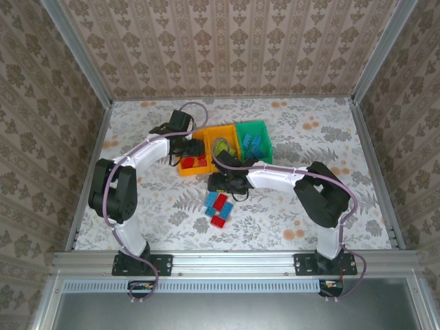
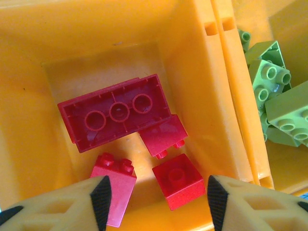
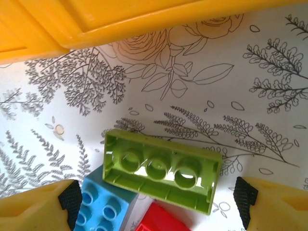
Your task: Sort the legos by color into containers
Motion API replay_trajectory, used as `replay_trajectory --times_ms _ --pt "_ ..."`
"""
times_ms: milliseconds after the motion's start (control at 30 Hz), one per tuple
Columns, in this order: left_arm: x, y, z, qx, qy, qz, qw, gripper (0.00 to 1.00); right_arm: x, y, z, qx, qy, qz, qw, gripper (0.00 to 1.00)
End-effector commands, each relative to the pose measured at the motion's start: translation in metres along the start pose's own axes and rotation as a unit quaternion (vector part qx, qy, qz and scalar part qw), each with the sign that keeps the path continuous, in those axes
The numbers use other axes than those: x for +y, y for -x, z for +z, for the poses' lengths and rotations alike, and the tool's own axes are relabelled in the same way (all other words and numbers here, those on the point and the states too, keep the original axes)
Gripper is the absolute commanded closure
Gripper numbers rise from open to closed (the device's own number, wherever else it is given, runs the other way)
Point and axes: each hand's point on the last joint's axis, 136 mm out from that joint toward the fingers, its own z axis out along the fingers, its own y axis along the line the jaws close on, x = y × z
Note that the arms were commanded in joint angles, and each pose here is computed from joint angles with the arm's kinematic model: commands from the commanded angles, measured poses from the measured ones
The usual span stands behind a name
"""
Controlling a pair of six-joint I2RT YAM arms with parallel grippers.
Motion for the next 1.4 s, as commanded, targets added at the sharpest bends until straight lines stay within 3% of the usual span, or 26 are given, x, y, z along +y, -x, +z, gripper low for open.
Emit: replay_trajectory --times_ms 0,167,400,567,733,833,1100,1233,1367 --pt "0.005 0.007 -0.013 -0.019 0.011 -0.008 1.0 0.37 -0.008 -0.007 0.006 0.029 -0.045 -0.004 0.999 0.14" --pt "0.015 0.01 -0.029 -0.038 0.017 -0.031 0.999 0.23 -0.007 -0.009 0.011 0.044 -0.064 -0.013 0.997 0.15" --pt "0.027 0.007 -0.047 -0.058 0.019 -0.05 0.997 0.19 -0.021 -0.015 0.014 0.066 -0.128 -0.02 0.989 0.18" --pt "0.037 0.0 -0.052 -0.06 0.023 -0.06 0.996 0.19 -0.036 -0.016 0.013 0.073 -0.17 -0.022 0.983 0.29" --pt "0.048 -0.009 -0.054 -0.059 0.026 -0.072 0.995 0.19 -0.052 -0.008 0.003 0.065 -0.19 -0.029 0.979 0.48" --pt "0.051 -0.016 -0.053 -0.054 0.027 -0.074 0.995 0.19 -0.045 0.004 -0.009 0.037 -0.165 -0.038 0.985 0.54" --pt "0.053 -0.039 -0.052 -0.041 0.03 -0.068 0.996 0.19 -0.006 0.055 -0.039 -0.04 -0.042 -0.022 0.998 0.52" --pt "0.053 -0.05 -0.051 -0.03 0.03 -0.065 0.997 0.18 -0.005 0.076 -0.047 -0.051 -0.024 -0.014 0.998 0.52" --pt "0.054 -0.061 -0.05 -0.022 0.033 -0.067 0.997 0.18 -0.003 0.073 -0.045 -0.024 -0.039 -0.039 0.998 0.47"
